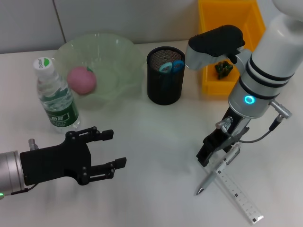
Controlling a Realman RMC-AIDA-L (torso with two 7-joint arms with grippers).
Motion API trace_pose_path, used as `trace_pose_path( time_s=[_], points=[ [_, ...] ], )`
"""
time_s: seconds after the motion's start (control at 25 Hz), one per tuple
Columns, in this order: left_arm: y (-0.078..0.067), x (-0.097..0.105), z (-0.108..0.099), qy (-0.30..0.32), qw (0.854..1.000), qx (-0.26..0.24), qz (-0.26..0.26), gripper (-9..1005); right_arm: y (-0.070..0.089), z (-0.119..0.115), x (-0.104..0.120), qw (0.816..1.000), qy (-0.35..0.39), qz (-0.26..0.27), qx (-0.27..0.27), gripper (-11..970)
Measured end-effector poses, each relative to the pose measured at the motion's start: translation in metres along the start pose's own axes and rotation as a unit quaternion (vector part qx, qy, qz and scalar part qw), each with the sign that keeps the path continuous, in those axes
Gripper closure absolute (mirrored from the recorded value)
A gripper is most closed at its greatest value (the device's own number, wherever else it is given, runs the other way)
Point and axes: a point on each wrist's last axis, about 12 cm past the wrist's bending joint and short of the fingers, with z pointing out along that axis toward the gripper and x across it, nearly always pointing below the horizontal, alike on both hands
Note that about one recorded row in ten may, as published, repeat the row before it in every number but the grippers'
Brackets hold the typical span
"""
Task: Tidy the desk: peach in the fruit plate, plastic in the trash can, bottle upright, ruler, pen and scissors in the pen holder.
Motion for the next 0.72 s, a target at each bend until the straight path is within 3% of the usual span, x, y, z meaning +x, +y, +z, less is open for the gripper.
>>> trace_pose_path(
  time_s=[0.72],
  points=[
    [-0.0024,0.0008,0.0007,-0.002,1.000,0.003,-0.003,239,0.0024,0.0071,-0.0032,1.000,-0.008,-0.012,0.009,245]
  ],
)
